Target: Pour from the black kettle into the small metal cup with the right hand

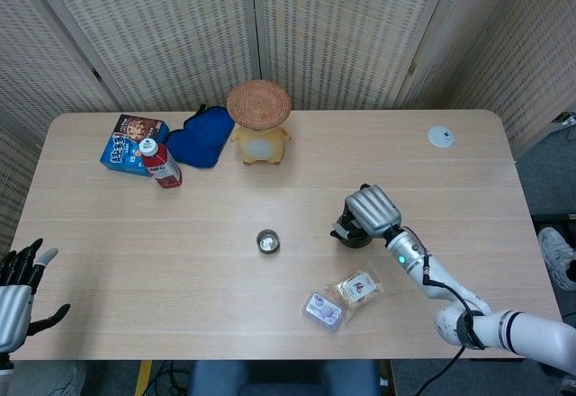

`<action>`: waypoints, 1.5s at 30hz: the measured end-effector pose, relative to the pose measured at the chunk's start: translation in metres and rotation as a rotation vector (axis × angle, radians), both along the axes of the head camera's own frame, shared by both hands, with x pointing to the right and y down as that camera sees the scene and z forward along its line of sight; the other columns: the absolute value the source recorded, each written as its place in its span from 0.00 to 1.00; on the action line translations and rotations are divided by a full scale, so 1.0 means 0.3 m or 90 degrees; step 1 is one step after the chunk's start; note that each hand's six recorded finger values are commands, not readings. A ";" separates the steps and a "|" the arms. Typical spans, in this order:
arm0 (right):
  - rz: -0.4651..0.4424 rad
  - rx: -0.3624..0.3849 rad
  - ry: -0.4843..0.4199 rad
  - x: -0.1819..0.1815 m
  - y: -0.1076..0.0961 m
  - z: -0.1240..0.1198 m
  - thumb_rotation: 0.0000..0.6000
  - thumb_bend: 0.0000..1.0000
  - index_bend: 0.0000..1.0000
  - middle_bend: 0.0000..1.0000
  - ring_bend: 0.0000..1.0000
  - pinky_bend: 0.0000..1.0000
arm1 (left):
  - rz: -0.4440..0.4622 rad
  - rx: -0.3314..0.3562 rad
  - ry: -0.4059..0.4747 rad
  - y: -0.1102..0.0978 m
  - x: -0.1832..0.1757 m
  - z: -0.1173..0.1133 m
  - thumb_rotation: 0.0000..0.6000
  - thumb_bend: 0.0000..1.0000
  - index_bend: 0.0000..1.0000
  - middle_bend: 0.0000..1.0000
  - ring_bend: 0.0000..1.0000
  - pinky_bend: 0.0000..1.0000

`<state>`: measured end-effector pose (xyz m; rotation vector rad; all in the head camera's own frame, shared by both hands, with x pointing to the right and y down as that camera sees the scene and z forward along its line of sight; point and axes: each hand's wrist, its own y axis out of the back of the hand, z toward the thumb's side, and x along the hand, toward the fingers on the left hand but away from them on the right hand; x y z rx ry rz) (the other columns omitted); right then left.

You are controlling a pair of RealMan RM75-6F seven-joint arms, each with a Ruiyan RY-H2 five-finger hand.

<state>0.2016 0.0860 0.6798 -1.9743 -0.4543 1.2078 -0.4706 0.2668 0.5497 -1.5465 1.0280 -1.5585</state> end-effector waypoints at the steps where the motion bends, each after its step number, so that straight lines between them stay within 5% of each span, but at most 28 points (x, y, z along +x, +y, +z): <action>1: -0.005 0.001 -0.001 -0.014 -0.004 0.000 0.59 0.42 1.00 1.00 0.99 0.44 | -0.001 0.000 0.000 0.001 -0.002 0.000 1.00 0.18 0.13 0.00 0.06 0.00; 15: -0.069 -0.007 -0.007 -0.237 -0.043 0.050 0.59 0.45 1.00 1.00 0.99 0.59 | -0.014 0.003 -0.009 0.014 -0.029 -0.012 1.00 0.18 0.13 0.00 0.06 0.00; 45: -0.225 0.065 0.064 -0.543 -0.089 0.072 0.65 0.45 1.00 1.00 0.99 0.59 | -0.027 0.013 -0.012 0.048 -0.045 -0.032 1.00 0.18 0.13 0.00 0.06 0.00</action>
